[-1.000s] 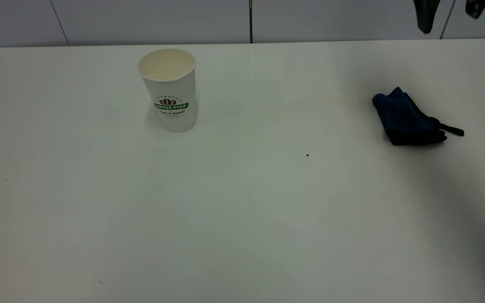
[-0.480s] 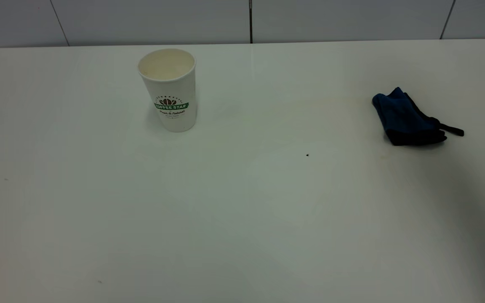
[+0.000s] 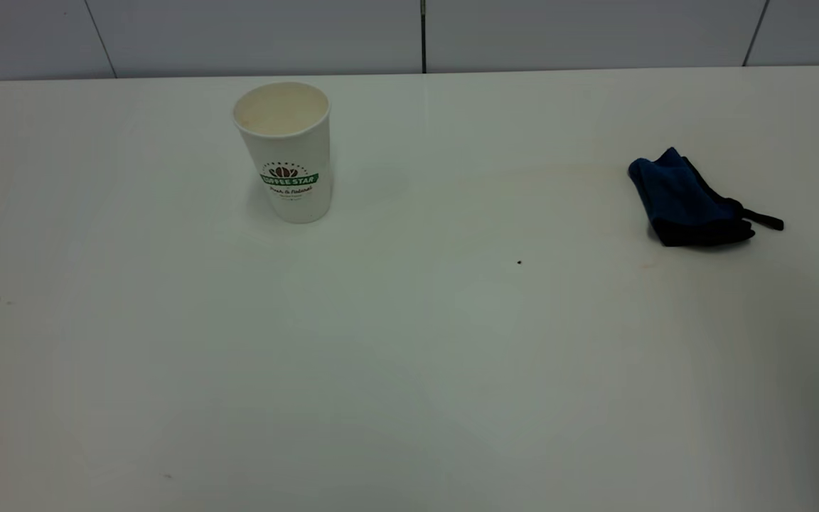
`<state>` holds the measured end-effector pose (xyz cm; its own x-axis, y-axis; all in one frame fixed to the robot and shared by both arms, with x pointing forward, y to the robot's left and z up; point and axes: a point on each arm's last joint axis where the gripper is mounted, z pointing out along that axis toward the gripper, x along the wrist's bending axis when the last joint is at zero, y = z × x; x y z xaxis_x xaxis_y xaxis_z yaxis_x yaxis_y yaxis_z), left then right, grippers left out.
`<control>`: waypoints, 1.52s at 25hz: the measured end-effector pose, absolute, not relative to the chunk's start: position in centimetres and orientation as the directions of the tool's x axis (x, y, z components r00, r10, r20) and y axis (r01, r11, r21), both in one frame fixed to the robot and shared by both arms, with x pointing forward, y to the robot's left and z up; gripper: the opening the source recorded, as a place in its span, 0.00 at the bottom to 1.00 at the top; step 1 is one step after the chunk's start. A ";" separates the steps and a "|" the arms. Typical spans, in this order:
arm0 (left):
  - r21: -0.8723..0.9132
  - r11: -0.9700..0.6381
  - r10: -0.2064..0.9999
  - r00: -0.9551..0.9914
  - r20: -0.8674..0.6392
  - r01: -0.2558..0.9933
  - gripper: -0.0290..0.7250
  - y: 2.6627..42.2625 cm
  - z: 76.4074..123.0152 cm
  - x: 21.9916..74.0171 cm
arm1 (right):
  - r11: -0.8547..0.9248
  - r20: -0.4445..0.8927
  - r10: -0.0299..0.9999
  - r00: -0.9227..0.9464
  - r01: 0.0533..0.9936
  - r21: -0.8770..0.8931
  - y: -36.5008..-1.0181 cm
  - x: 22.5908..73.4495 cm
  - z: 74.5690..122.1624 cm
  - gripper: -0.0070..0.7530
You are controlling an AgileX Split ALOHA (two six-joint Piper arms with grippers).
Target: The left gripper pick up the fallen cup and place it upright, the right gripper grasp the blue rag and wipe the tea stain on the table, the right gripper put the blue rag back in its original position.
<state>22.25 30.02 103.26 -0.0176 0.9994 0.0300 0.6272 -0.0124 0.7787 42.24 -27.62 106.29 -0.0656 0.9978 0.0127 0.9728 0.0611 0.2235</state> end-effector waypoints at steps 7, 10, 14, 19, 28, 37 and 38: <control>0.779 -0.012 0.999 -0.018 0.030 0.627 0.36 30.0 103.3 22.2 | 0.045 0.048 0.997 -0.061 0.956 0.289 -28.1 36.0 103.4 0.86; 0.779 -0.012 0.999 -0.018 0.030 0.627 0.36 30.0 103.3 22.2 | 0.037 0.060 0.996 -0.065 0.921 0.388 -28.4 33.5 103.6 0.84; 0.779 -0.012 0.999 -0.018 0.030 0.627 0.36 30.0 103.3 22.2 | 0.027 0.072 0.995 -0.075 0.850 0.525 -28.7 30.6 104.2 0.81; 0.779 -0.013 0.999 -0.017 0.031 0.627 0.36 30.0 103.3 22.2 | 0.026 0.062 0.995 -0.081 0.786 0.617 -29.1 28.3 104.0 0.79; 0.779 -0.013 0.999 -0.017 0.030 0.627 0.36 30.0 103.3 22.2 | 0.027 0.082 0.990 -0.112 0.734 0.679 -29.0 27.2 103.5 0.79; 0.779 -0.013 0.999 -0.017 0.030 0.627 0.36 30.0 103.3 22.2 | 0.028 0.081 0.990 -0.114 0.731 0.681 -29.0 27.2 103.6 0.78; 0.779 -0.013 0.999 -0.017 0.030 0.627 0.36 30.0 103.3 22.2 | 0.028 0.081 0.990 -0.114 0.731 0.681 -29.0 27.2 103.6 0.78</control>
<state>22.25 30.02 103.26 -0.0174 0.9994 0.0303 0.6272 -0.0127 0.7787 27.16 -28.96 103.55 -0.1138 0.9902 0.0809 0.7314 0.0284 0.6813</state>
